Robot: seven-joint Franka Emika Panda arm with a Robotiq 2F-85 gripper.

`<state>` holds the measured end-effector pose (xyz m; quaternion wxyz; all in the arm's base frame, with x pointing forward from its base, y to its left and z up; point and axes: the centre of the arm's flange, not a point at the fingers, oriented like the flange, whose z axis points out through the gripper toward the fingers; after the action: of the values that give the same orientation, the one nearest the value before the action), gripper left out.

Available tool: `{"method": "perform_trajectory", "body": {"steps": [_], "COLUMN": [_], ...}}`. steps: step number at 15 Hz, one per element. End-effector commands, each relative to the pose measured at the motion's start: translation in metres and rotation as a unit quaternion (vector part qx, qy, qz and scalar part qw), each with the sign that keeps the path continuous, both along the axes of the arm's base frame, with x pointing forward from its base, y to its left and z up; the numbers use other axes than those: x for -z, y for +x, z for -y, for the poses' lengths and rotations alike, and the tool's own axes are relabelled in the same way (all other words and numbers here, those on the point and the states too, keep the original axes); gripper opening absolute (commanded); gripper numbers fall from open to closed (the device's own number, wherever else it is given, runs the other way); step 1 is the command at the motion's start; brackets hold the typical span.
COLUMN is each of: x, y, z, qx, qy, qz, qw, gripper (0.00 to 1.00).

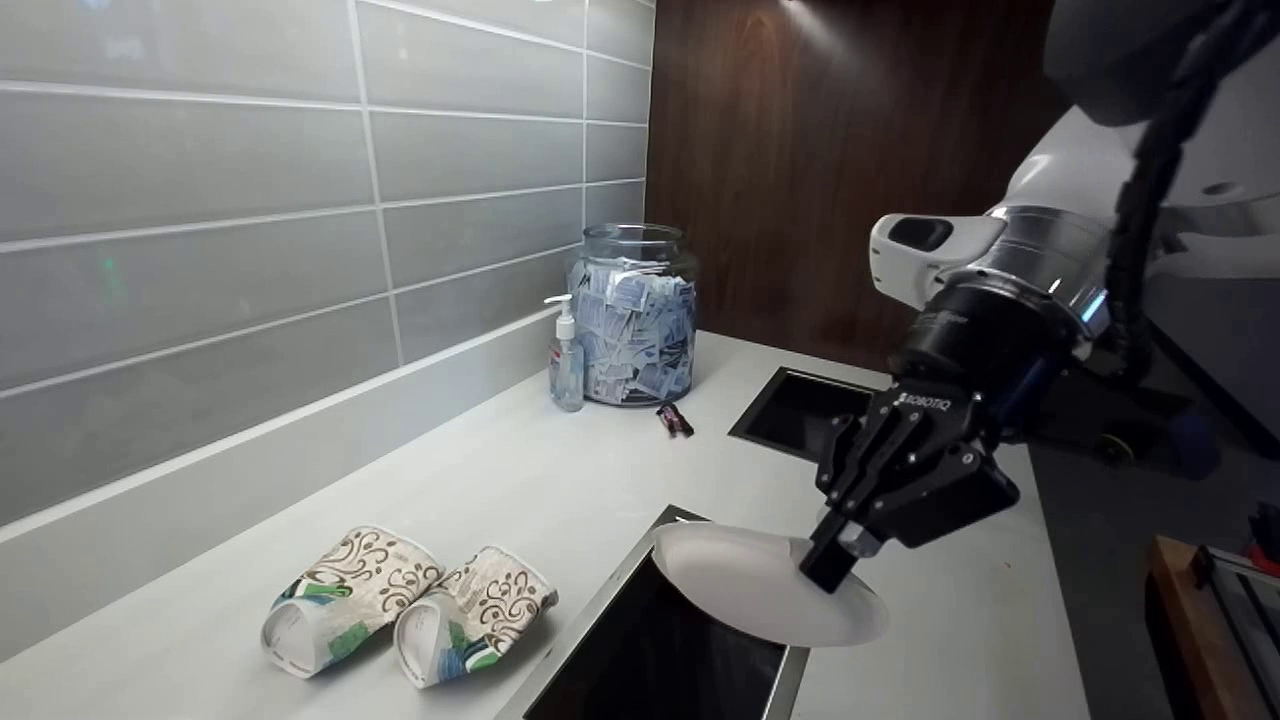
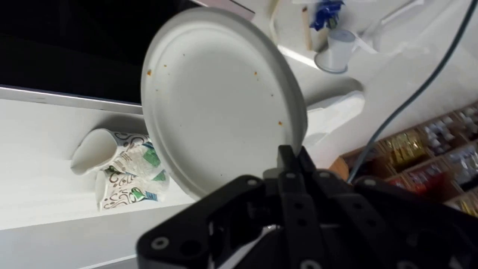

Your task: Pour the snacks from the white plate into the left trash chute.

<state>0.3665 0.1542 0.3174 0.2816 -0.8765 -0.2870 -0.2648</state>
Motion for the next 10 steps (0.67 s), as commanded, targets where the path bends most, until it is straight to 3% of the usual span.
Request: {"method": "perform_trajectory", "body": {"steps": [1,7,10], "x": [0.005,0.01,0.02], "y": [-0.015,-0.035,-0.041], "z": [-0.025,-0.027,-0.02], "qx": [0.014,0.072,0.11], "qy": [-0.101,-0.245,-0.293], "qz": [0.003,0.026,0.022], "qw": [0.9948,0.9665,0.9494], "gripper": [0.01,0.01,0.01]}}
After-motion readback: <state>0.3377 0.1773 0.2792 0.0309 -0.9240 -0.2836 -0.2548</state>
